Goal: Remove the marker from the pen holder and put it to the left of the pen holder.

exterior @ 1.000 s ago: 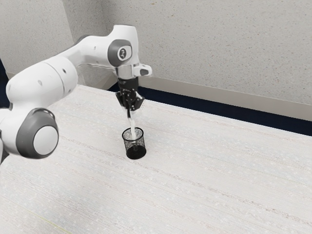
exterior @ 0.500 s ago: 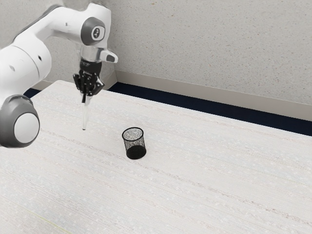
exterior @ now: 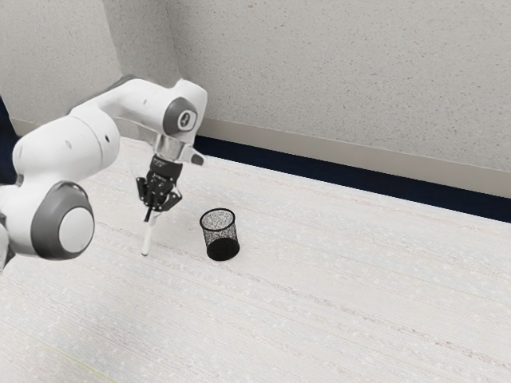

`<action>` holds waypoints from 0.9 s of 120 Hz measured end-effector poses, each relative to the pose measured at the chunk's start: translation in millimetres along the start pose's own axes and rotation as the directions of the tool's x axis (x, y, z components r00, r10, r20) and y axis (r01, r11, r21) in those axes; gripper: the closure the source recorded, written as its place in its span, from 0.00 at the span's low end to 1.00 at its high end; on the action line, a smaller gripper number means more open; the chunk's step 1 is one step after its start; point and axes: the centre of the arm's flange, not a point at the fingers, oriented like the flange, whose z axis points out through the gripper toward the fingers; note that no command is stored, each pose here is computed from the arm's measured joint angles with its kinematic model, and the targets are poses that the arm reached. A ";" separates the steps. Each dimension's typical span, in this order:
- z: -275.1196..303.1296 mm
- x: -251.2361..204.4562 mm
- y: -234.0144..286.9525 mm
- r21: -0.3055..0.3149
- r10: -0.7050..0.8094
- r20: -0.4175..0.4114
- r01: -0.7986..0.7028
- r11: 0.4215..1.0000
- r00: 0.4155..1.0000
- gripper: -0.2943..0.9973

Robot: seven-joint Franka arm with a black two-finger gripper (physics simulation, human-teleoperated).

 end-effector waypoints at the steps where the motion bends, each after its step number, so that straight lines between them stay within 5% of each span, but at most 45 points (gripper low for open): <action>1: 0.2 0.3 0.2 0.000 0.000 0.000 0.000 1.000 1.000 0.82; 23: 1.2 3.3 4.2 -0.011 0.001 -0.009 -0.001 1.000 1.000 0.51; 41: -38.3 -24.3 3.2 -0.021 -0.007 -0.078 0.006 1.000 0.997 0.37; 74: -162.6 -274.5 30.9 -0.044 0.021 -0.422 -0.044 0.998 0.906 0.27; 108: -180.1 -295.6 32.5 -0.030 0.049 -0.536 -0.077 0.997 0.843 0.24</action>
